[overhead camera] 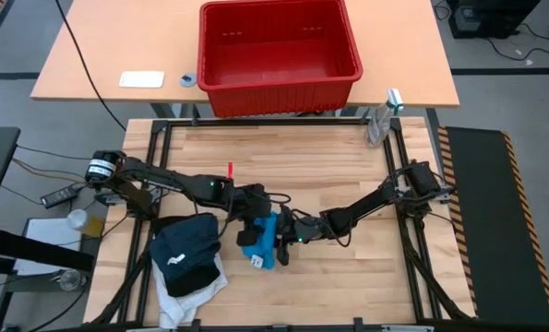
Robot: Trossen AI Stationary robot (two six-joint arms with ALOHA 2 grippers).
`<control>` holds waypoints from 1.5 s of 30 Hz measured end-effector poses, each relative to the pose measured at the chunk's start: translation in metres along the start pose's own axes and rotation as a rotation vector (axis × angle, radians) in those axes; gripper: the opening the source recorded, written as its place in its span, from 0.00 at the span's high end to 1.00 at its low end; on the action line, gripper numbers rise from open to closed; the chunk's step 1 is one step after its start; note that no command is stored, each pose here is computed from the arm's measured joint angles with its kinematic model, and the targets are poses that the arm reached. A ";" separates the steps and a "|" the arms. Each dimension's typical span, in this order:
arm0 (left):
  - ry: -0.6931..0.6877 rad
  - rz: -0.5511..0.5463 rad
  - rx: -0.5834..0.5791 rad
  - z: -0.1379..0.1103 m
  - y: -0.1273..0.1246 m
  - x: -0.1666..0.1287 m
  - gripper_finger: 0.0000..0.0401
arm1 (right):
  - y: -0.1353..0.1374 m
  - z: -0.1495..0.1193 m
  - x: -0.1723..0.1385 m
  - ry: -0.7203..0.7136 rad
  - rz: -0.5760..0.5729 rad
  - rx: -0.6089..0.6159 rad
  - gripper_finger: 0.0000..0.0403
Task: Fold Laundry from Bin
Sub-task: Stack the folded blue shorts on top of the folded dark blue shorts
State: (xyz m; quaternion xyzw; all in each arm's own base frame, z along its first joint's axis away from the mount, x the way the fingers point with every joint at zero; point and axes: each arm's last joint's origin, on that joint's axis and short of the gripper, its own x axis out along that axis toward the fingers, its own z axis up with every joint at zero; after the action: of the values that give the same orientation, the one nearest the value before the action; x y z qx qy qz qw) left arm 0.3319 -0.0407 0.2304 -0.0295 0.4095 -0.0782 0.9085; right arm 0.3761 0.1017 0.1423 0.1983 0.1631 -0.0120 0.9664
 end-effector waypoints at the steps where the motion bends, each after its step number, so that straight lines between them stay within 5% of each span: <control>1: 0.008 0.000 -0.004 0.004 -0.001 -0.003 0.38 | 0.001 0.004 -0.002 -0.009 -0.008 -0.005 0.68; 13: 0.078 0.028 -0.095 0.045 -0.016 -0.049 0.38 | 0.013 0.044 -0.024 -0.137 0.017 0.011 0.68; 27: -0.029 0.177 -0.185 0.037 -0.064 -0.104 0.38 | 0.037 0.100 -0.016 -0.173 0.097 -0.150 0.68; 45: 0.187 0.257 -0.227 0.011 -0.116 -0.193 0.39 | 0.074 0.153 0.086 -0.261 0.319 -0.182 0.68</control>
State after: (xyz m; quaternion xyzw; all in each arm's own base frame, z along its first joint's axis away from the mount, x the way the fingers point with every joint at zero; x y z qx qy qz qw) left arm 0.2007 -0.1228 0.3943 -0.0718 0.4986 0.0829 0.8598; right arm 0.5115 0.1140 0.2755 0.1303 0.0035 0.1301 0.9829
